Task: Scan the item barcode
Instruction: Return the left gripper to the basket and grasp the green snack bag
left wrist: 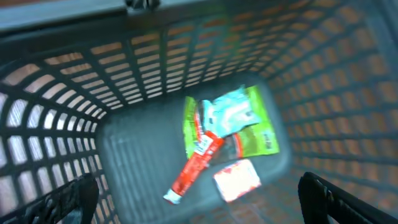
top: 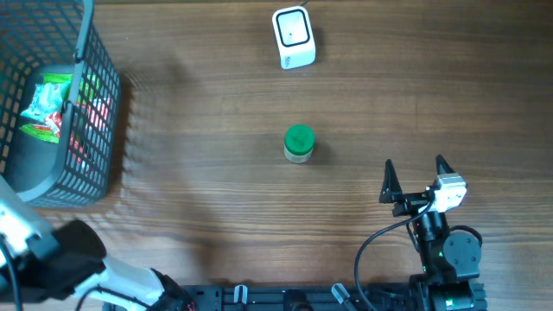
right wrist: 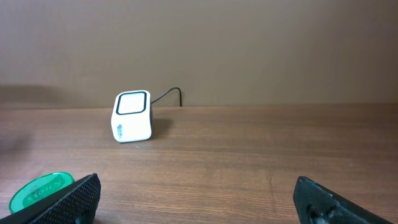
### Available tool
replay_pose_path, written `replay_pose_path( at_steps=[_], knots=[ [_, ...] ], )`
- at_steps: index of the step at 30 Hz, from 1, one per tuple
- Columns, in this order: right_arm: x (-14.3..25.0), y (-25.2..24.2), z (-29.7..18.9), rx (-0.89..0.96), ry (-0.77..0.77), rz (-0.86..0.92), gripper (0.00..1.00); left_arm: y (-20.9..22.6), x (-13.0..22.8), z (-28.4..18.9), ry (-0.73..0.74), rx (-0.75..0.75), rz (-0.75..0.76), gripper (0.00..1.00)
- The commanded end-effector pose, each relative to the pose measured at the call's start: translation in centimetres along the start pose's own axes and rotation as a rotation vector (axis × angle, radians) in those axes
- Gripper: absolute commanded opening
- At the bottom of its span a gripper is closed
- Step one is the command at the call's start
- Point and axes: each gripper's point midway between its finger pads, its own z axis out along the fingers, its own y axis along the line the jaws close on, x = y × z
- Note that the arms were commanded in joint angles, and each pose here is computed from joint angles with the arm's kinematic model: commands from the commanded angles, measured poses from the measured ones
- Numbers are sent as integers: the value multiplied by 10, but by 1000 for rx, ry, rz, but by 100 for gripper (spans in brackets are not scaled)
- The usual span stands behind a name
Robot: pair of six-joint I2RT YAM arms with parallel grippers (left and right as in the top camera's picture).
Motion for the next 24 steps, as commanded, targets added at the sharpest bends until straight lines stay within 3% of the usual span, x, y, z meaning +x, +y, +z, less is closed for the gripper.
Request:
replay_pose_path(
  at_steps=[1,10,14,24],
  knots=[
    [-2,0,0,1,-11,-10,100,-3,23,74,149,-61,79,100],
    [-2,0,0,1,-11,-10,100,-14,78,197,351,-132,165,100],
    [-2,0,0,1,-11,-10,100,-35,99,229,424,-7,202,100],
    [-2,0,0,1,-11,-10,100,-24,137,279,522,-52,209,100]
  ],
)
